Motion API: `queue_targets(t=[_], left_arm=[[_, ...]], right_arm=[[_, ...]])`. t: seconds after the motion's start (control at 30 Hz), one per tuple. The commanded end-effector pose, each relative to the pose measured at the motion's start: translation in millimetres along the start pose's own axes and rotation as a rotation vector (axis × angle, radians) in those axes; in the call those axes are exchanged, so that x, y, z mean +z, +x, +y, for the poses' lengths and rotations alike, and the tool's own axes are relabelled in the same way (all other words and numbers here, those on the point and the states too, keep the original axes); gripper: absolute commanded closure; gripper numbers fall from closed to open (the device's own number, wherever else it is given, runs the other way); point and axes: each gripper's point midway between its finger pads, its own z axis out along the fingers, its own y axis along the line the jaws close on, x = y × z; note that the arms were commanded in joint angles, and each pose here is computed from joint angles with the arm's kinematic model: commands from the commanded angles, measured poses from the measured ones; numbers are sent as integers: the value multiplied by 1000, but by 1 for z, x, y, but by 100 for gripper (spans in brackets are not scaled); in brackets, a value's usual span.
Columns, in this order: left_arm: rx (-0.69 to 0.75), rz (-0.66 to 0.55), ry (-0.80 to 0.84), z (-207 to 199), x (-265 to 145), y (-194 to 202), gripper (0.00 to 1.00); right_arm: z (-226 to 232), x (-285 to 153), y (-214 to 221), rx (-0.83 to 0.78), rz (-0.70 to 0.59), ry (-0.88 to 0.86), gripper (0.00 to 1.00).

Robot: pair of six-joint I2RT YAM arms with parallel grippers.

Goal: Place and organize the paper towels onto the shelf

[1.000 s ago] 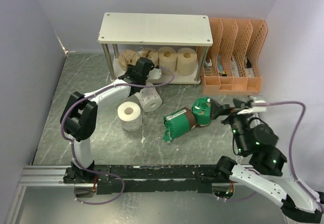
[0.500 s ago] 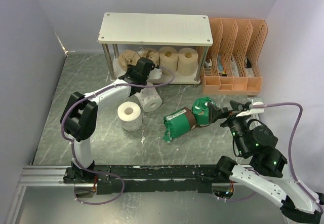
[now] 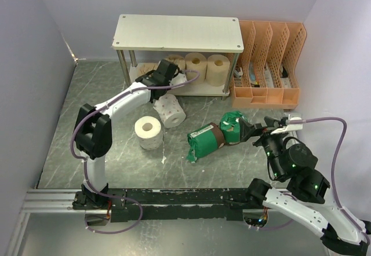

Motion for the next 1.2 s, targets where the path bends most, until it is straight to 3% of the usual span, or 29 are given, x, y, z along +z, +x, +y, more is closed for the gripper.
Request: queue_targets(t=[0.0,0.27,0.53,0.7,1.03,1.13,1.17], left_arm=[[-12,4,-6,-6,-2,9,93],[-45,20,-70,6,-3,18,93],[4,0,-75,1,-9,27,93],[-83,9,-67,9,-18,24,93],[-178,-111,-34,21,-54,13,93],[-206,-164,68,8,-68,8,93],[-227,-196,150,0,-80,3,20]], right_arm=[[-6,1,11,-25,7,29,0],[-22,-8,7,21,-65,62,0],[-16,3,21,-38,-2,87,0],[-15,3,21,-37,3,83,0],[-19,-1,17,-10,-23,82,0],[-19,-3,15,0,-31,77,0],[-20,-3,14,2,-34,75,0]])
